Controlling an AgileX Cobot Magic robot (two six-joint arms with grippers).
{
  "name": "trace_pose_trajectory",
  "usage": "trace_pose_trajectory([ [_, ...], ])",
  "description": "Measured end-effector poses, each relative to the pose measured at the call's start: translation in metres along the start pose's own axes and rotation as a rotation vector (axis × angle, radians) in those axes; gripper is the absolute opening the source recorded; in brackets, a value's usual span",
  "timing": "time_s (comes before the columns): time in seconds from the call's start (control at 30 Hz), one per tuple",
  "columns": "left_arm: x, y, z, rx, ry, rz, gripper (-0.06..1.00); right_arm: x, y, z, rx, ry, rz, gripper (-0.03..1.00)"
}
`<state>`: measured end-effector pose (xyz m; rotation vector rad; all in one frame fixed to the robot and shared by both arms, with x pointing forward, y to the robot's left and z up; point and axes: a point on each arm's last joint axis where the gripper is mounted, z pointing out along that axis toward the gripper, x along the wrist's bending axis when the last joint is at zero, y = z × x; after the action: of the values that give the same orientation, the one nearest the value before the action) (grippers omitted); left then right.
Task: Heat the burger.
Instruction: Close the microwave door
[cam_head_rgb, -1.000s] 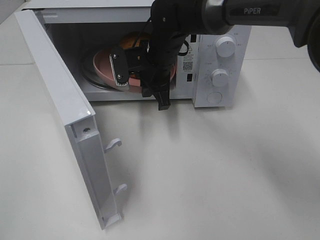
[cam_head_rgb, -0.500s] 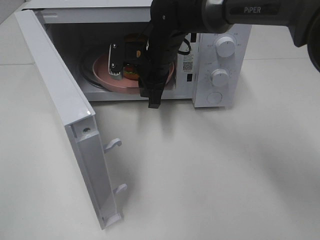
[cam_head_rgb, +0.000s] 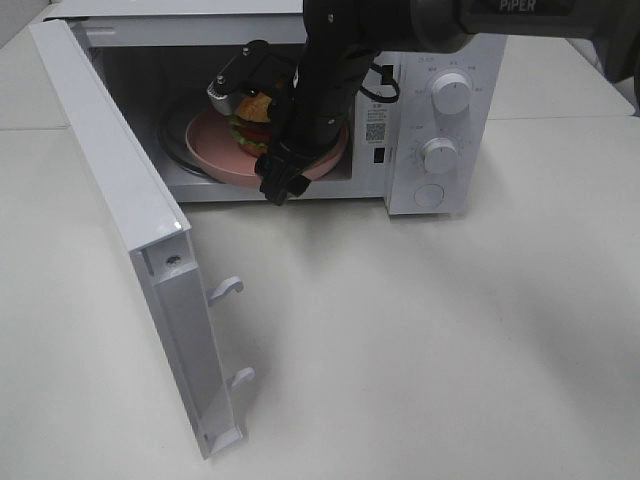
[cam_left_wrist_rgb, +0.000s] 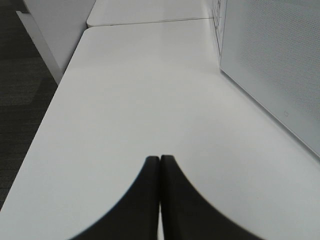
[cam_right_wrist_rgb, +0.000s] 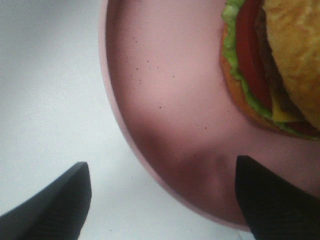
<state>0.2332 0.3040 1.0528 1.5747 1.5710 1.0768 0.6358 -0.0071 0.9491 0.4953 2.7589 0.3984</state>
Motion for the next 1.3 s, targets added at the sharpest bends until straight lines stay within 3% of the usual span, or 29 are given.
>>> trace_pose_trajectory([
  [0.3,0.000,0.000,0.000,0.000,0.000,0.000,0.00,0.006,0.003,-0.023,0.019,0.040,0.081,0.75],
  [0.37,0.000,0.000,0.000,0.000,0.000,0.000,0.00,0.007,0.003,-0.031,0.033,0.067,0.199,0.75],
  [0.47,0.000,0.000,0.000,0.000,0.000,0.000,0.00,0.008,0.003,-0.033,0.036,0.072,0.235,0.75],
  [0.53,0.000,0.000,0.000,0.000,0.000,0.000,0.00,0.010,0.000,-0.038,0.081,0.094,0.366,0.75],
  [0.63,0.000,0.000,0.000,0.000,0.000,0.000,0.00,0.013,-0.003,-0.045,0.123,0.113,0.427,0.75],
  [0.97,0.000,0.000,0.000,0.000,0.000,0.000,0.00,0.021,-0.013,-0.073,0.269,0.182,0.547,0.75],
  [1.3,0.000,0.000,0.000,0.000,0.000,0.000,0.00,0.025,-0.019,-0.071,0.323,0.180,0.649,0.74],
])
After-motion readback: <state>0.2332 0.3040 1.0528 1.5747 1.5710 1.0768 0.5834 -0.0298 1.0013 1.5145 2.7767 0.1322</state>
